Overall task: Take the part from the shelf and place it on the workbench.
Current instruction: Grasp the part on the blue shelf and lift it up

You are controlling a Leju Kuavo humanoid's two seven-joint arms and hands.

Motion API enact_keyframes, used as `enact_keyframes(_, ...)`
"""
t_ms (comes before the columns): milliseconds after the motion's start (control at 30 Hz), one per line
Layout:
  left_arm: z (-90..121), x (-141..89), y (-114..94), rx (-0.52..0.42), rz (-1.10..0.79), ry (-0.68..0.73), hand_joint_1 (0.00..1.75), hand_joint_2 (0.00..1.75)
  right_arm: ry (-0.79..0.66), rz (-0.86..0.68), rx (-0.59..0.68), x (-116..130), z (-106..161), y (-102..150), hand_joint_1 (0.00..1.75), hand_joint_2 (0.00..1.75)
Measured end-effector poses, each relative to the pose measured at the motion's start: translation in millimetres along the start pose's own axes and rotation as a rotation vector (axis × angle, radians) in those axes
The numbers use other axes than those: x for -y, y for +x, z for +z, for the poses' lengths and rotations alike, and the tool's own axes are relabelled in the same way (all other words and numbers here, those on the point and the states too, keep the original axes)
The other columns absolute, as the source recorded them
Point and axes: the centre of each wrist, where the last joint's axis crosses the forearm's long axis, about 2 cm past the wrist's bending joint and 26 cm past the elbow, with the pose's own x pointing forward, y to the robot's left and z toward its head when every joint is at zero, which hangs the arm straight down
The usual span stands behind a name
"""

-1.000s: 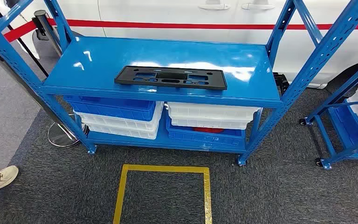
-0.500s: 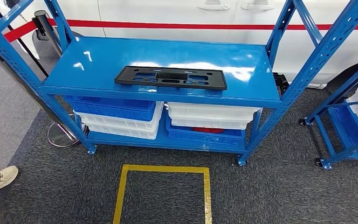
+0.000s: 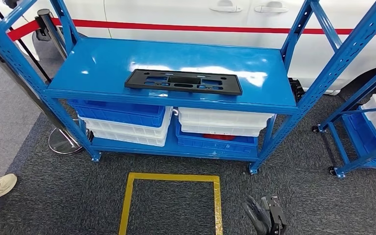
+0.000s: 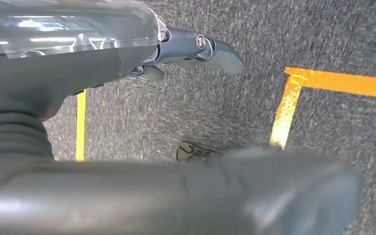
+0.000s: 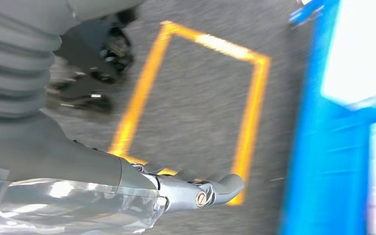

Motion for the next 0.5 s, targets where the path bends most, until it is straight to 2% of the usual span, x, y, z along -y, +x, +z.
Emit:
enact_keyframes(200, 1, 5, -1, -0.003, 0.031, 0.003, 0.00, 0.00, 0.059, -0.008, 0.262, 0, -17, 48, 0.00, 0.00)
enact_keyframes(500, 0, 8, 1, -0.005, 0.067, 0.016, 0.00, 0.00, 0.195, -0.011, 0.689, -10, -30, 140, 0.00, 0.00)
